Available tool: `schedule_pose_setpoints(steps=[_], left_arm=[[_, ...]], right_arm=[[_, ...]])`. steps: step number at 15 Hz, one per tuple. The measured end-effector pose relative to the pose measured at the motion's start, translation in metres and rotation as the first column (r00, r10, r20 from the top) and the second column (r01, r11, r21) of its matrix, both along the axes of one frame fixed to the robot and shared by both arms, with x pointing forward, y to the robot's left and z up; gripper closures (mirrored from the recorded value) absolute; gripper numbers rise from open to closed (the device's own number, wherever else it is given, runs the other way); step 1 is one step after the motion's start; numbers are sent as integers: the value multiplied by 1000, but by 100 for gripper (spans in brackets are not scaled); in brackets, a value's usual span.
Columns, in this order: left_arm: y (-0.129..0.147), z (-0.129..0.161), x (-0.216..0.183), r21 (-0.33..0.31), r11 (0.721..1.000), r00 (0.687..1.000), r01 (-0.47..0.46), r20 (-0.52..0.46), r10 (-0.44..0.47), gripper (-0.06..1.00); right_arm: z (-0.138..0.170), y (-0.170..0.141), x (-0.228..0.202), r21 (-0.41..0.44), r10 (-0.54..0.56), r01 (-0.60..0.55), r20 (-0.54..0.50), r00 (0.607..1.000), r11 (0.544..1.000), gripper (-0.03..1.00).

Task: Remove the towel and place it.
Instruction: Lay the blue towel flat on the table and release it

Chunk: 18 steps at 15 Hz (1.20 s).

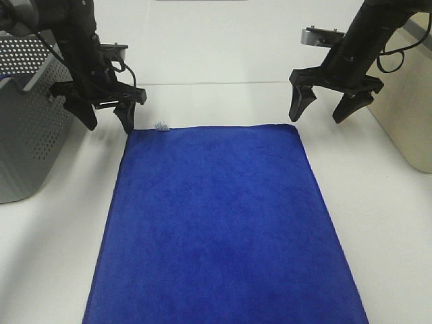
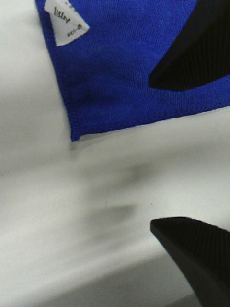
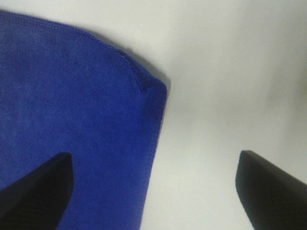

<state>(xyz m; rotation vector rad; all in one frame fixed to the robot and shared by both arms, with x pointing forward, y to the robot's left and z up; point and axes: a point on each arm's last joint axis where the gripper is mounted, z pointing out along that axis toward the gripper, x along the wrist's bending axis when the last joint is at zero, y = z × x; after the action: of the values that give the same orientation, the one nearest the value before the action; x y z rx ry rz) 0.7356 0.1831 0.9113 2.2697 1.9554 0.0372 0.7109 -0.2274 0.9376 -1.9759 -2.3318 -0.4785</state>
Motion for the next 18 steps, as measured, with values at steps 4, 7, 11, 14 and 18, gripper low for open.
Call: schedule_pose_setpoints(steps=[4,7,11,14,18], left_arm=[[-1,-12,0,-2,1000,1000,-2,-26,2,25],[-1,-12,0,-2,1000,1000,-2,-27,2,25],[-2,-23,-1,-10,1000,999,15,-50,-16,25],[-3,-31,-1,-20,1000,998,16,-67,-17,25],[-3,-32,0,-21,1000,998,15,-67,-17,25]], right_arm=[[-25,-2,5,-35,0,0,-5,1000,999,8],[-37,-3,10,-43,-11,12,13,1000,999,8],[-53,-3,13,-50,-17,17,13,1000,999,8],[-55,-4,14,-53,-17,18,20,1000,998,8],[-55,-4,14,-59,-14,16,21,1000,998,8]])
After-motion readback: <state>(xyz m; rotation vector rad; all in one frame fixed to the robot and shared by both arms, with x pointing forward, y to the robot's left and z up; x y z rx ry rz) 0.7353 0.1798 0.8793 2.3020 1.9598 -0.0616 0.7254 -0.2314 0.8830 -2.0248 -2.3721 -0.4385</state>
